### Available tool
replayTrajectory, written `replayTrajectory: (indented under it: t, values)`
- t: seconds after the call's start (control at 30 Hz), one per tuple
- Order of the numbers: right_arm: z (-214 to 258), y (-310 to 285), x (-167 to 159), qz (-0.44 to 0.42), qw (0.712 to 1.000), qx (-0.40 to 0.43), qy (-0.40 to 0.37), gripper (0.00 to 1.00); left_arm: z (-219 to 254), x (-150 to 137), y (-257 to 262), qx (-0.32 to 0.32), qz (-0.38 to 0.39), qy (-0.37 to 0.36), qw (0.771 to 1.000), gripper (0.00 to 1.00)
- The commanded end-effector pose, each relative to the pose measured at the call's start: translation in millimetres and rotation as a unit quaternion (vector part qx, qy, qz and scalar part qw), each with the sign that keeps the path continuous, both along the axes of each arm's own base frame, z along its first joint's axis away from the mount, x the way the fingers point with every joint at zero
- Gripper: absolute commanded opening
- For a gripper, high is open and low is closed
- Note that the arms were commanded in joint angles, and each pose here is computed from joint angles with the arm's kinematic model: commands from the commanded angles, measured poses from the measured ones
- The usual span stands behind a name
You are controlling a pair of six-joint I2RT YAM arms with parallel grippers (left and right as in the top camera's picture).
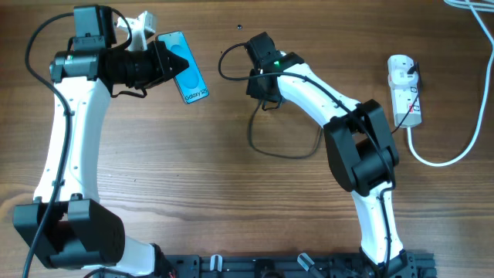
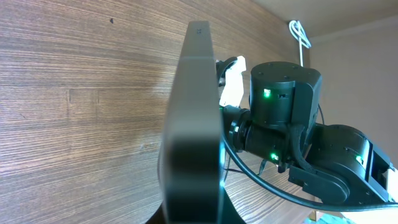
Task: Plug charger to phone and switch on socket
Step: 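Lower right gripper over the USB-C plug and align with it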
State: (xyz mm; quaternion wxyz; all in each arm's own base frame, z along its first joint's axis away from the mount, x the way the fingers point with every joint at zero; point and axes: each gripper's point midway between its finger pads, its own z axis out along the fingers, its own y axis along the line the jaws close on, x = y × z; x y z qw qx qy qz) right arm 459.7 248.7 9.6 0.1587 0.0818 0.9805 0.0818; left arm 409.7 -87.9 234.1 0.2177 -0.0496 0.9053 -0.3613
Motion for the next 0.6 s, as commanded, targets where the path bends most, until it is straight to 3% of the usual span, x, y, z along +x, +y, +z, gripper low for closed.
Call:
replayTrajectory:
  t: [0.0,0.17,0.23,0.33,0.57]
  values:
    - [-33,7,-15,0.019,0.999,0.009,0.043,0.26,1,2,0,-0.002,-0.001,-0.003,1.000,0.04]
    - [-50,8,-23,0.023,0.997,0.011,0.068,0.25,1,2,0,-0.002,-0.001,-0.003,1.000,0.04]
    - [-50,7,-25,0.023,0.997,0.010,0.071,0.05,1,2,0,-0.002,-0.001,-0.003,1.000,0.04]
    - [-43,3,-28,0.051,0.996,-0.008,0.072,0.04,1,2,0,-0.002,-0.001,-0.003,1.000,0.04]
    - [22,-26,-25,0.124,0.987,-0.098,0.017,0.04,1,2,0,-0.002,-0.001,-0.003,1.000,0.04]
